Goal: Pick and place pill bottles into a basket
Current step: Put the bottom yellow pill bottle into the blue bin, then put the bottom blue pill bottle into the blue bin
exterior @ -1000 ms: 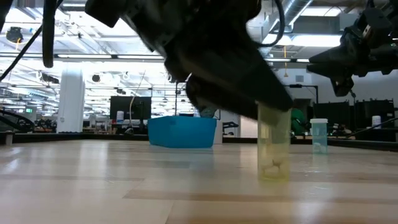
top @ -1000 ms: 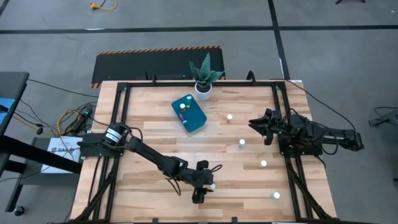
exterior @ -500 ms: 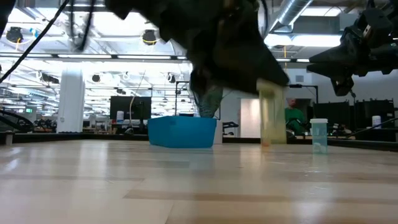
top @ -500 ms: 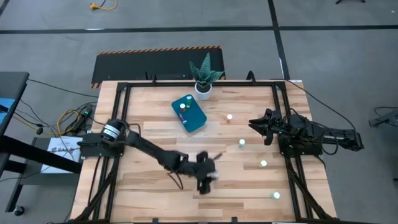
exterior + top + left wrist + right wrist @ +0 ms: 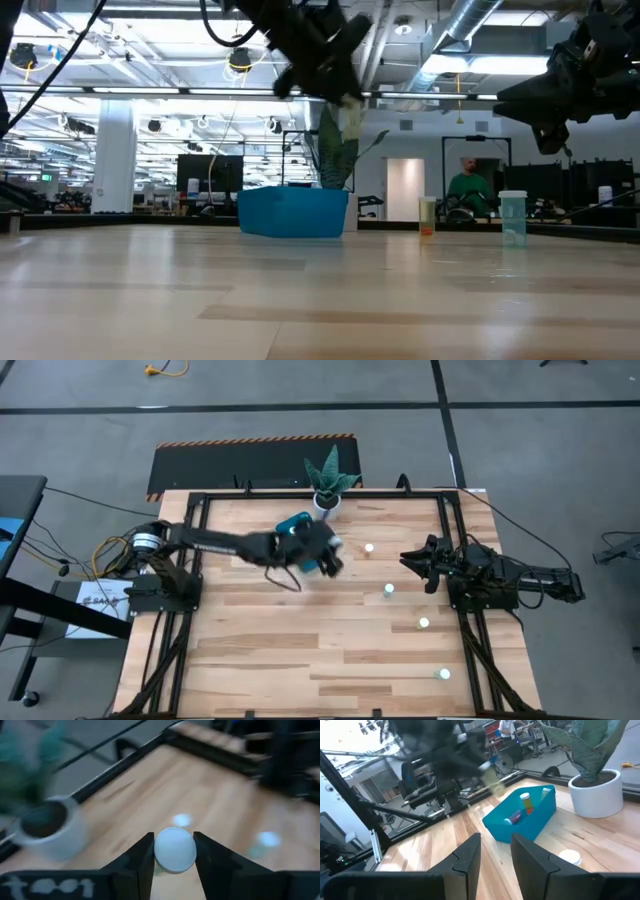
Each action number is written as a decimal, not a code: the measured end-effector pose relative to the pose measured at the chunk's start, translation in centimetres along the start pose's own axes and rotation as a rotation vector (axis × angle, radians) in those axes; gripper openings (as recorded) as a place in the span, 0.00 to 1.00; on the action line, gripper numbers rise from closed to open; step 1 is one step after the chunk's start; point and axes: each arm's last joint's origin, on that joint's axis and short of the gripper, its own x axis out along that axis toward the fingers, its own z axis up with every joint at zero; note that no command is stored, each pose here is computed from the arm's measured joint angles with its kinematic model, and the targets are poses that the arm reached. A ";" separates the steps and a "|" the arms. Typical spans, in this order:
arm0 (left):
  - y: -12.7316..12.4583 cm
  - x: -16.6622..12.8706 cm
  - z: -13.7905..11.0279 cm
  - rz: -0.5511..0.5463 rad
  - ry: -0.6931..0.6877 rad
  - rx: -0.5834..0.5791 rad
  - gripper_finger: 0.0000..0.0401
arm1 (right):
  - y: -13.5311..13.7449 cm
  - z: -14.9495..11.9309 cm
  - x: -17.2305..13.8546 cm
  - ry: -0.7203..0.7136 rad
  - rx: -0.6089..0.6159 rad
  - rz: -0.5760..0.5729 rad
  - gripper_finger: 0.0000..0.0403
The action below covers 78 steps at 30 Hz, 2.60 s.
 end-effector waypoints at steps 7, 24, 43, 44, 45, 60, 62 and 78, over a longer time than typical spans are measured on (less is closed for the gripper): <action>5.0 1.1 0.7 0.098 0.107 -0.055 0.25 | 0.0 0.0 0.0 0.000 0.000 -0.001 0.25; 7.4 3.0 -4.4 0.152 0.178 -0.279 0.27 | 0.0 0.0 0.0 -0.001 0.000 0.000 0.25; 8.2 3.2 -8.5 0.175 0.221 -0.256 0.27 | 0.0 0.0 0.0 -0.001 0.000 0.000 0.25; 8.2 3.2 -8.5 0.179 0.219 -0.249 0.27 | 0.0 0.0 0.0 -0.001 0.000 0.001 0.25; 8.2 3.2 -8.5 0.180 0.221 -0.247 0.27 | 0.0 0.0 0.0 -0.001 0.000 0.001 0.25; 8.3 3.3 -8.5 0.182 0.224 -0.244 0.45 | 0.0 0.0 0.0 -0.001 0.000 0.001 0.25; 8.2 3.3 -8.1 0.166 0.189 -0.263 0.46 | 0.0 0.0 0.0 -0.001 0.000 0.001 0.25; 9.3 -15.0 4.5 0.027 -0.502 -0.215 0.46 | 0.0 0.0 0.0 -0.002 0.001 0.001 0.25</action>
